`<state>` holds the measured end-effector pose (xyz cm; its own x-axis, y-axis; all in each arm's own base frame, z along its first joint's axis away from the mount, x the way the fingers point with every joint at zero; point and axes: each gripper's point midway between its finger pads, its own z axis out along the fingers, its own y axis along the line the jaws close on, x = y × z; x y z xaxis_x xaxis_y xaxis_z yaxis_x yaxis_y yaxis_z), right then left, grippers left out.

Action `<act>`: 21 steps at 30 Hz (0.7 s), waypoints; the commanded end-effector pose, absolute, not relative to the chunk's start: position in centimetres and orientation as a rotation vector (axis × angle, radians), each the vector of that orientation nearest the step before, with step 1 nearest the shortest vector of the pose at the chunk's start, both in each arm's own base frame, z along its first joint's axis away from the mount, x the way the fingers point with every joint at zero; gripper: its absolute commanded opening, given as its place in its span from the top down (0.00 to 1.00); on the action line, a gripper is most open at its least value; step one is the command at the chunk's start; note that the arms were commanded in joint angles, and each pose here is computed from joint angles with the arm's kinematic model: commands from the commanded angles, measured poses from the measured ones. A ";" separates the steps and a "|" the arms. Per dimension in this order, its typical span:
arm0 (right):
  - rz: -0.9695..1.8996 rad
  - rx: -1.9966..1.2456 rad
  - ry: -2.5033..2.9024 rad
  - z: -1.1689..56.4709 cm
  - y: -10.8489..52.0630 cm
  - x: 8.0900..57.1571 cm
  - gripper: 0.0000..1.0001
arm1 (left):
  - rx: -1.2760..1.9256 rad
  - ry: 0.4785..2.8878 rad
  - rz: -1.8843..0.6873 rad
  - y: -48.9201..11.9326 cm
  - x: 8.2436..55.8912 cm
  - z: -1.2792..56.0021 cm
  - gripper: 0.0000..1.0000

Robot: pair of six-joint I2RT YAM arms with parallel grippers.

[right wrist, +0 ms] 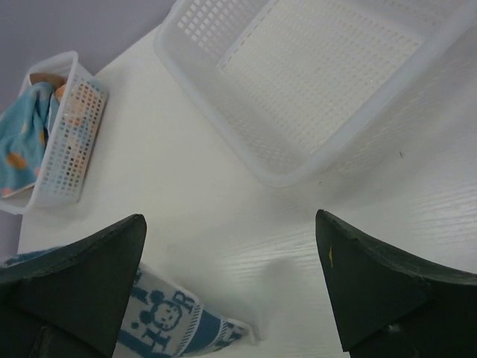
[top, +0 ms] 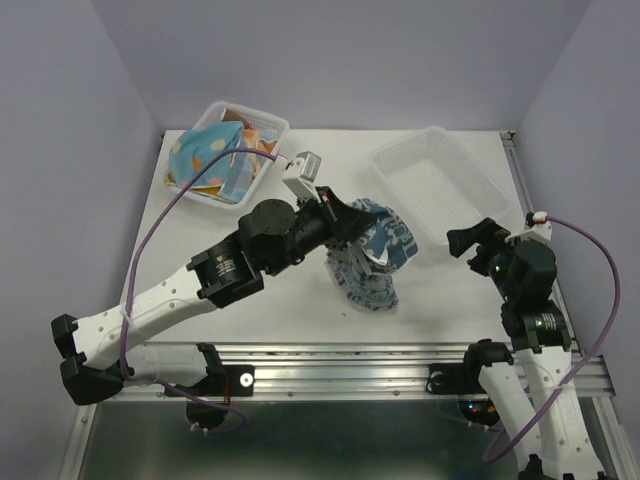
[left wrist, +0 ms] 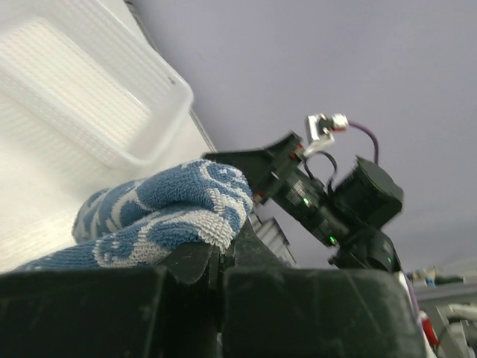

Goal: Fold and stack the towels
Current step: Move the towel to the center of the board

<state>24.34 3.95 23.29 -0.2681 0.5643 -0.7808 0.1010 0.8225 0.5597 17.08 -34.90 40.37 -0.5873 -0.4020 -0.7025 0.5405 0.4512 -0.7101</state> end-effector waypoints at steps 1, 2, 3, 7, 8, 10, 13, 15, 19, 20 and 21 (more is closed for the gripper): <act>0.497 0.511 1.766 24.1 4.0 25.4 0.00 | -0.059 1.710 -1.232 -32.5 22.0 40.8 1.00; 0.502 0.515 1.772 23.9 4.1 25.5 0.00 | -0.060 1.723 -1.232 -32.5 22.9 40.0 1.00; 0.499 0.522 1.779 23.6 4.0 25.5 0.00 | -0.061 1.752 -1.223 -32.8 24.5 38.5 1.00; 0.503 0.502 1.810 22.9 4.3 26.1 0.00 | -0.063 1.766 -1.193 -32.4 31.0 35.9 1.00; 0.508 0.487 1.813 22.9 4.5 26.2 0.00 | -0.070 1.766 -1.180 -32.2 32.3 35.7 1.00; 0.534 0.434 1.821 23.0 5.2 26.3 0.00 | -0.081 1.814 -1.115 -32.1 36.9 33.0 1.00; 0.562 0.366 1.824 23.2 6.0 26.4 0.00 | -0.075 1.827 -1.096 -31.7 40.7 32.6 1.00; 0.581 0.316 1.830 23.3 6.6 26.4 0.00 | -0.114 1.863 -1.055 -30.8 44.2 30.8 0.99; 0.649 0.222 1.832 23.6 8.0 26.2 0.00 | -0.099 1.902 -0.994 -30.3 48.6 28.1 0.01; 0.661 0.205 1.834 23.6 8.3 26.1 0.00 | -0.073 1.884 -0.999 -30.4 48.7 29.1 0.01; 0.685 0.183 1.842 23.5 8.8 26.0 0.00 | -0.033 1.891 -1.017 -31.0 49.1 29.0 0.01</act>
